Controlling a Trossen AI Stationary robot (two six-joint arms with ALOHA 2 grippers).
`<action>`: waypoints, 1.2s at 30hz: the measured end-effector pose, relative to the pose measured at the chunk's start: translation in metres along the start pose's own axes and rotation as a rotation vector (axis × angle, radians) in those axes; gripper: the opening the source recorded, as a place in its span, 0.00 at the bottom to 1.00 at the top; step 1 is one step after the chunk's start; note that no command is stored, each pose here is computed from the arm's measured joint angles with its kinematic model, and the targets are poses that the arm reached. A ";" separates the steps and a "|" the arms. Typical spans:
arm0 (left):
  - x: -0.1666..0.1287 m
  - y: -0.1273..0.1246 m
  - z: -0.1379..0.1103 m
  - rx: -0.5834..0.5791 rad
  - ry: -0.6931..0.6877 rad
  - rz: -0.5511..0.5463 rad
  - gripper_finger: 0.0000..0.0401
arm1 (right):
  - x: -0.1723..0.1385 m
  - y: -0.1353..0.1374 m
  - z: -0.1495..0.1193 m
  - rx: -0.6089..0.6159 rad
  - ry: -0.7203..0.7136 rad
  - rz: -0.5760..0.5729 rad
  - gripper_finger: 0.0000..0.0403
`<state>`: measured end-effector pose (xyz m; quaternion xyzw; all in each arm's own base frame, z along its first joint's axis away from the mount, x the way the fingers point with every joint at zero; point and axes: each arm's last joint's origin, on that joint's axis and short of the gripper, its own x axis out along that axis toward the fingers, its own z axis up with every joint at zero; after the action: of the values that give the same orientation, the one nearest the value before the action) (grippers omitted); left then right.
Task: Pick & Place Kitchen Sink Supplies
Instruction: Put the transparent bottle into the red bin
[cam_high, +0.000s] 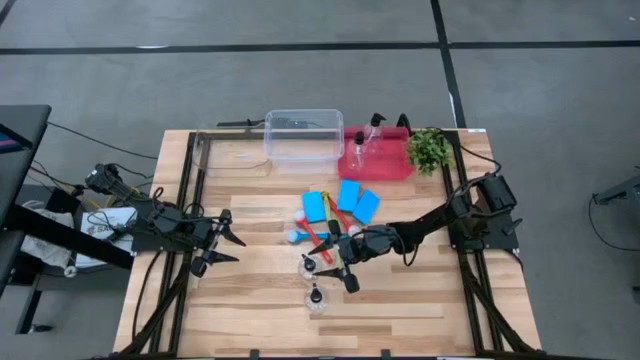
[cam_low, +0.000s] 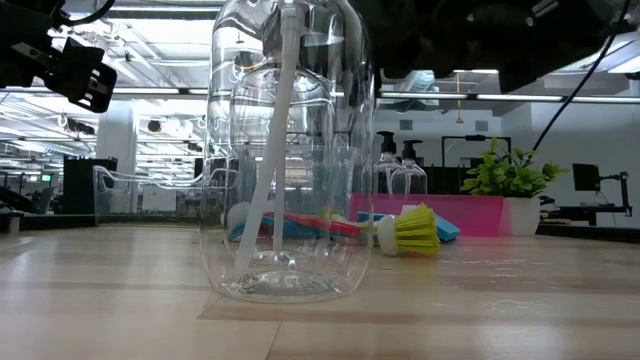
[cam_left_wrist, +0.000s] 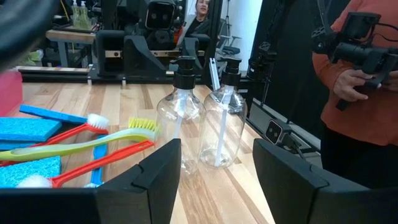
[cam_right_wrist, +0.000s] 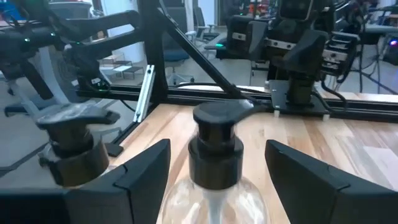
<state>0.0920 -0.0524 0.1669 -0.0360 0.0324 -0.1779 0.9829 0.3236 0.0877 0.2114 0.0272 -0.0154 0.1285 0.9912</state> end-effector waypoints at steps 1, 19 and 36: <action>0.000 0.000 0.000 0.000 0.000 0.000 0.50 | 0.002 0.000 0.002 -0.003 0.002 0.008 0.63; 0.000 0.000 0.001 -0.002 -0.007 0.000 0.50 | 0.010 -0.001 0.010 -0.007 0.020 0.028 0.63; 0.000 0.000 0.001 -0.003 -0.013 0.000 0.50 | 0.010 0.000 0.012 -0.005 -0.006 0.030 0.63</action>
<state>0.0921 -0.0524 0.1682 -0.0386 0.0262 -0.1778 0.9830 0.3328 0.0891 0.2242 0.0250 -0.0192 0.1431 0.9892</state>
